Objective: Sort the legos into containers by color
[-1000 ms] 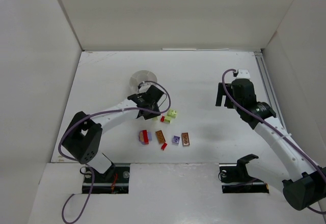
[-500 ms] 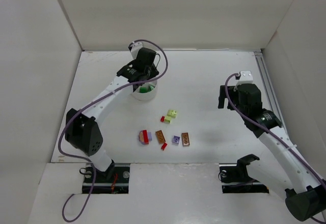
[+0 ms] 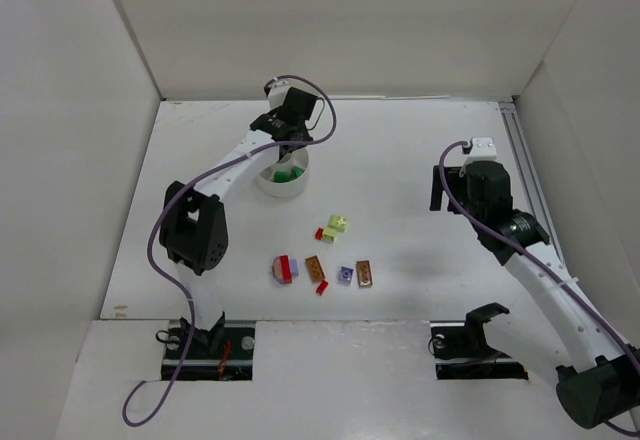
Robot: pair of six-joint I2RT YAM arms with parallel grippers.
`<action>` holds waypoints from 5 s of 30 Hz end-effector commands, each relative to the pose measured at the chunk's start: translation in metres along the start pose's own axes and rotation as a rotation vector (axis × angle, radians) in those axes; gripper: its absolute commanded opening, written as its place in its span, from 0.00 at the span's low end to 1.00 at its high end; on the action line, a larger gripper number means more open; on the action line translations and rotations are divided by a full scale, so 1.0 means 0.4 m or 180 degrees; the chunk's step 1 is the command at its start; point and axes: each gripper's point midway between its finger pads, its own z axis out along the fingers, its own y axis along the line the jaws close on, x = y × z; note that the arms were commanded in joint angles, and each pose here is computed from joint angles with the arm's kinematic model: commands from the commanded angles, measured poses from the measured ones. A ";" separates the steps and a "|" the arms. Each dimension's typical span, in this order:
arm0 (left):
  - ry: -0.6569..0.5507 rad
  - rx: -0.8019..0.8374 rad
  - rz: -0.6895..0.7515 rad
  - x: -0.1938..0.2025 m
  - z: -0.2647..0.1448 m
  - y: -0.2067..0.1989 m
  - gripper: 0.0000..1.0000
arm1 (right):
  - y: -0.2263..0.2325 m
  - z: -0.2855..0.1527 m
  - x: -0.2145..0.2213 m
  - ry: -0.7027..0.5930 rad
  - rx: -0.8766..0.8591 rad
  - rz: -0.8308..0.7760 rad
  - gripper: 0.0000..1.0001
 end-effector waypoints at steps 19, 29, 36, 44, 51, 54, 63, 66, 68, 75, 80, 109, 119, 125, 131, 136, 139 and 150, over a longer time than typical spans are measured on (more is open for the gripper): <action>-0.0100 0.0069 0.0027 -0.053 -0.038 -0.017 0.37 | -0.007 0.005 -0.036 -0.0139 0.0024 0.0039 0.98; -0.0330 0.0385 -0.0089 -0.118 -0.197 -0.006 0.90 | 0.137 0.013 -0.019 -0.0088 -0.0772 -0.0289 0.98; -0.0354 0.0713 -0.0270 -0.028 -0.373 0.093 1.00 | 0.442 0.023 0.079 0.0105 -0.1550 -0.0840 0.95; 0.0067 0.0546 -0.0571 0.188 -0.411 0.276 1.00 | 0.562 0.126 0.231 0.0572 -0.1558 -0.1390 0.93; 0.0108 0.0665 -0.0785 0.223 -0.456 0.313 1.00 | 0.610 0.196 0.273 0.0619 -0.1449 -0.1385 0.91; 0.0121 0.0590 -0.0831 0.233 -0.456 0.329 1.00 | 0.625 0.221 0.290 0.0663 -0.1438 -0.1442 0.87; 0.0096 0.0614 -0.0801 0.224 -0.456 0.322 1.00 | 0.676 0.263 0.288 0.0538 -0.1562 -0.1555 0.77; 0.0093 0.0615 -0.0772 0.220 -0.455 0.318 1.00 | 0.706 0.260 0.277 0.0497 -0.1705 -0.1511 0.68; 0.0054 0.0615 -0.0785 0.209 -0.459 0.317 1.00 | 0.705 0.261 0.277 0.0488 -0.1709 -0.1544 0.53; 0.0007 0.0521 -0.0776 0.203 -0.459 0.332 1.00 | 0.696 0.231 0.238 0.0413 -0.1726 -0.1474 0.28; -0.0057 0.0497 -0.0792 0.189 -0.457 0.331 1.00 | 0.704 0.202 0.092 0.0181 -0.1668 -0.1387 0.28; -0.0102 0.0271 -0.0774 0.180 -0.419 0.380 1.00 | 0.922 0.358 -0.190 -0.0529 -0.2362 -0.1637 0.38; -0.0040 0.0257 -0.0751 0.189 -0.411 0.376 1.00 | 0.910 0.397 -0.161 -0.0440 -0.2364 -0.1667 0.64; -0.0045 0.0260 -0.0713 0.190 -0.416 0.381 1.00 | 0.904 0.374 -0.182 -0.0486 -0.2463 -0.1642 0.68; 0.0016 0.0468 -0.0560 0.189 -0.427 0.353 1.00 | 0.847 0.284 -0.280 -0.0714 -0.2388 -0.1482 0.73; 0.0210 0.0739 -0.0342 0.209 -0.405 0.297 1.00 | 0.691 0.252 -0.289 -0.0624 -0.1974 -0.0955 0.87; 0.0255 0.0982 -0.0125 0.234 -0.414 0.235 1.00 | 0.549 0.227 -0.263 -0.0542 -0.1654 -0.0565 1.00; 0.0629 0.1445 0.1020 0.423 -0.332 0.019 0.99 | 0.191 0.123 -0.087 -0.0219 -0.0811 -0.0203 1.00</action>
